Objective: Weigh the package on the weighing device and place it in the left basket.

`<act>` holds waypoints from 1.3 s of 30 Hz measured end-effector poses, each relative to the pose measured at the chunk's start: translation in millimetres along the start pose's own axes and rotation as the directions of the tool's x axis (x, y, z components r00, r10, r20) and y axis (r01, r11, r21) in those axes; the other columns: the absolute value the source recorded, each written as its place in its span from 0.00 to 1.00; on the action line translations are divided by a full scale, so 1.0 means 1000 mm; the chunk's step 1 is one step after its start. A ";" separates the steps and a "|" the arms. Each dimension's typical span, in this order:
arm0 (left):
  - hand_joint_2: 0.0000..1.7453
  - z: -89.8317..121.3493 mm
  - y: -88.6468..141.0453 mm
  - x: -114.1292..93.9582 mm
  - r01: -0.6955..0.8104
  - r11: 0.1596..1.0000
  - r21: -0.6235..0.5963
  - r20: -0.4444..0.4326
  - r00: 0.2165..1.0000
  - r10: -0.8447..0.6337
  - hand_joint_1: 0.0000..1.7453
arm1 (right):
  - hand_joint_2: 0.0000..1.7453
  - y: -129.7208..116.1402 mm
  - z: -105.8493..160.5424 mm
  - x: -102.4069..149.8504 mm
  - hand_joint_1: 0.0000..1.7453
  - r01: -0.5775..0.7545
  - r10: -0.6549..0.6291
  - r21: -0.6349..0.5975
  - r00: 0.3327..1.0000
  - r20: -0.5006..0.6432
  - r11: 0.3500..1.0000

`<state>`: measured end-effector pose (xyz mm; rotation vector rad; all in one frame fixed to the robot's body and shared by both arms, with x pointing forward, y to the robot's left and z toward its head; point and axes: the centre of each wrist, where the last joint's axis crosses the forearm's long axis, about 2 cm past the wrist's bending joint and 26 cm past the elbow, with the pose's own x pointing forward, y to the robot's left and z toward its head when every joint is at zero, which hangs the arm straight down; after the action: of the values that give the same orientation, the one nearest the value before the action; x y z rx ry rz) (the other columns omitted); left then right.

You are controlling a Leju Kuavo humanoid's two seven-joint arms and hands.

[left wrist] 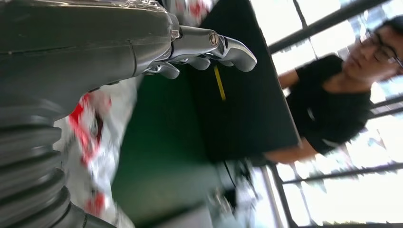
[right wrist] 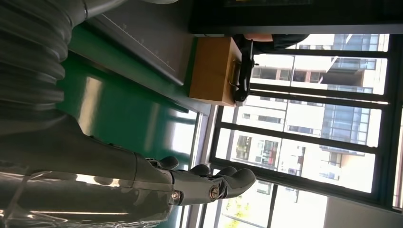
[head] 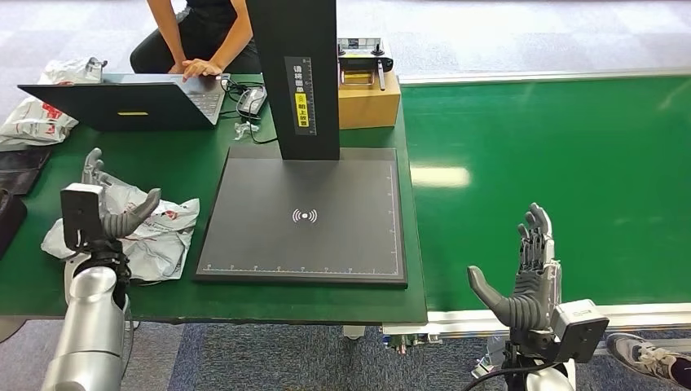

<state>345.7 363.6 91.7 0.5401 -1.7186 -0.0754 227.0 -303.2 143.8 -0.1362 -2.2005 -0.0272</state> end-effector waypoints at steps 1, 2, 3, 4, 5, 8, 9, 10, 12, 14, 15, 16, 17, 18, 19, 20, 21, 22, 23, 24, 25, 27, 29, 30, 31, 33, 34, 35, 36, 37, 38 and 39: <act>1.00 0.006 -0.005 0.000 -0.093 0.995 -0.037 0.001 0.996 0.093 0.00 | 1.00 0.001 0.000 -0.001 0.00 0.004 -0.004 0.007 1.000 -0.002 1.000; 1.00 0.013 -0.011 -0.001 -0.186 0.979 -0.079 -0.001 0.982 0.187 0.00 | 1.00 0.002 0.000 -0.001 0.00 0.008 -0.008 0.016 1.000 -0.005 1.000; 1.00 0.020 -0.017 -0.001 -0.279 0.952 -0.126 -0.003 0.960 0.281 0.00 | 1.00 0.004 0.000 -0.002 0.00 0.011 -0.011 0.026 1.000 -0.008 1.000; 1.00 0.029 -0.024 -0.001 -0.364 0.915 -0.172 -0.008 0.930 0.368 0.00 | 1.00 0.006 0.000 -0.003 0.00 0.011 -0.011 0.038 1.000 -0.013 0.999; 1.00 0.037 -0.032 0.000 -0.432 0.876 -0.215 -0.014 0.898 0.439 0.00 | 1.00 0.007 0.000 -0.004 0.00 0.010 -0.009 0.051 1.000 -0.021 0.999; 1.00 0.063 -0.054 0.003 -0.531 0.790 -0.306 -0.046 0.837 0.545 0.00 | 1.00 0.012 0.002 -0.009 0.00 0.017 -0.012 0.079 0.998 -0.055 0.997; 1.00 0.070 -0.060 0.004 -0.545 0.771 -0.328 -0.056 0.826 0.560 0.00 | 1.00 0.013 0.002 -0.010 0.00 0.026 -0.020 0.084 0.997 -0.068 0.996; 1.00 0.077 -0.067 0.007 -0.556 0.755 -0.348 -0.064 0.817 0.572 0.00 | 1.00 0.013 0.003 -0.011 0.00 0.036 -0.029 0.088 0.996 -0.080 0.995; 1.00 0.088 -0.076 0.011 -0.569 0.731 -0.378 -0.075 0.805 0.588 0.00 | 1.00 0.014 0.005 -0.013 0.00 0.050 -0.041 0.092 0.994 -0.098 0.995; 1.00 0.093 -0.081 0.015 -0.576 0.716 -0.393 -0.081 0.798 0.597 0.00 | 1.00 0.014 0.006 -0.015 0.00 0.062 -0.051 0.095 0.993 -0.110 0.994; 1.00 0.095 -0.083 0.017 -0.580 0.710 -0.399 -0.084 0.795 0.601 0.00 | 1.00 0.015 0.006 -0.015 0.00 0.080 -0.068 0.097 0.991 -0.119 0.992; 1.00 0.096 -0.084 0.018 -0.585 0.702 -0.406 -0.088 0.790 0.607 0.00 | 1.00 0.015 0.007 -0.016 0.00 0.117 -0.103 0.101 0.985 -0.135 0.988; 1.00 0.098 -0.086 0.020 -0.590 0.691 -0.418 -0.093 0.784 0.614 0.00 | 1.00 0.016 0.007 -0.017 0.00 0.187 -0.168 0.106 0.972 -0.163 0.977; 1.00 0.099 -0.088 0.021 -0.595 0.678 -0.432 -0.099 0.778 0.620 0.00 | 1.00 0.018 0.008 -0.019 0.00 0.267 -0.243 0.110 0.951 -0.192 0.957; 1.00 0.102 -0.090 0.023 -0.599 0.665 -0.445 -0.105 0.773 0.626 0.00 | 1.00 0.019 0.009 -0.020 0.00 0.342 -0.314 0.108 0.925 -0.214 0.933; 1.00 0.104 -0.093 0.026 -0.601 0.655 -0.458 -0.109 0.769 0.630 0.00 | 1.00 0.020 0.010 -0.023 0.00 0.393 -0.362 0.105 0.903 -0.230 0.914; 1.00 0.107 -0.096 0.028 -0.603 0.646 -0.468 -0.113 0.766 0.633 0.00 | 1.00 0.020 0.011 -0.026 0.00 0.409 -0.376 0.104 0.895 -0.240 0.907; 1.00 0.110 -0.099 0.031 -0.604 0.637 -0.479 -0.117 0.763 0.636 0.00 | 1.00 0.021 0.012 -0.029 0.00 0.406 -0.371 0.108 0.895 -0.248 0.908; 1.00 0.113 -0.103 0.033 -0.605 0.628 -0.490 -0.121 0.760 0.638 0.00 | 1.00 0.022 0.013 -0.031 0.00 0.391 -0.352 0.119 0.900 -0.257 0.913; 1.00 0.115 -0.107 0.036 -0.604 0.620 -0.502 -0.126 0.760 0.638 0.00 | 1.00 0.023 0.014 -0.033 0.00 0.373 -0.330 0.130 0.906 -0.263 0.919; 1.00 0.116 -0.110 0.038 -0.600 0.614 -0.513 -0.129 0.761 0.636 0.00 | 1.00 0.023 0.014 -0.035 0.00 0.351 -0.306 0.142 0.914 -0.266 0.925; 1.00 0.117 -0.116 0.042 -0.591 0.608 -0.530 -0.129 0.765 0.631 0.00 | 1.00 0.026 0.013 -0.036 0.00 0.306 -0.258 0.161 0.929 -0.265 0.938; 1.00 0.117 -0.120 0.046 -0.582 0.609 -0.540 -0.124 0.770 0.626 0.00 | 1.00 0.028 0.011 -0.037 0.00 0.264 -0.215 0.171 0.941 -0.261 0.949; 1.00 0.117 -0.121 0.047 -0.575 0.612 -0.542 -0.119 0.774 0.622 0.00 | 1.00 0.028 0.011 -0.037 0.00 0.236 -0.188 0.170 0.948 -0.257 0.957; 1.00 0.117 -0.122 0.048 -0.570 0.618 -0.542 -0.115 0.778 0.617 0.00 | 1.00 0.028 0.010 -0.036 0.00 0.202 -0.155 0.169 0.955 -0.254 0.965; 1.00 0.117 -0.124 0.051 -0.564 0.628 -0.536 -0.110 0.785 0.610 0.00 | 1.00 0.029 0.008 -0.034 0.00 0.125 -0.083 0.162 0.966 -0.246 0.979; 1.00 0.117 -0.126 0.052 -0.565 0.631 -0.532 -0.110 0.785 0.610 0.00 | 1.00 0.030 0.007 -0.032 0.00 0.096 -0.056 0.158 0.968 -0.243 0.983; 1.00 0.117 -0.127 0.054 -0.567 0.631 -0.530 -0.110 0.783 0.612 0.00 | 1.00 0.031 0.006 -0.031 0.00 0.077 -0.038 0.156 0.970 -0.239 0.985; 1.00 0.118 -0.128 0.055 -0.568 0.630 -0.529 -0.110 0.782 0.613 0.00 | 1.00 0.032 0.005 -0.030 0.00 0.068 -0.029 0.156 0.971 -0.235 0.985; 1.00 0.118 -0.129 0.056 -0.570 0.630 -0.528 -0.109 0.781 0.615 0.00 | 1.00 0.033 0.004 -0.029 0.00 0.063 -0.026 0.157 0.973 -0.231 0.986; 1.00 0.118 -0.129 0.056 -0.571 0.629 -0.527 -0.109 0.780 0.616 0.00 | 1.00 0.034 0.004 -0.028 0.00 0.062 -0.025 0.158 0.973 -0.227 0.986; 1.00 0.118 -0.130 0.057 -0.572 0.629 -0.526 -0.108 0.779 0.618 0.00 | 1.00 0.034 0.003 -0.027 0.00 0.061 -0.024 0.158 0.974 -0.224 0.986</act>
<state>268.2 197.6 72.6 -0.4805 -1.7772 -0.0957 243.9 -271.4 119.2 0.0068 -1.9725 0.1099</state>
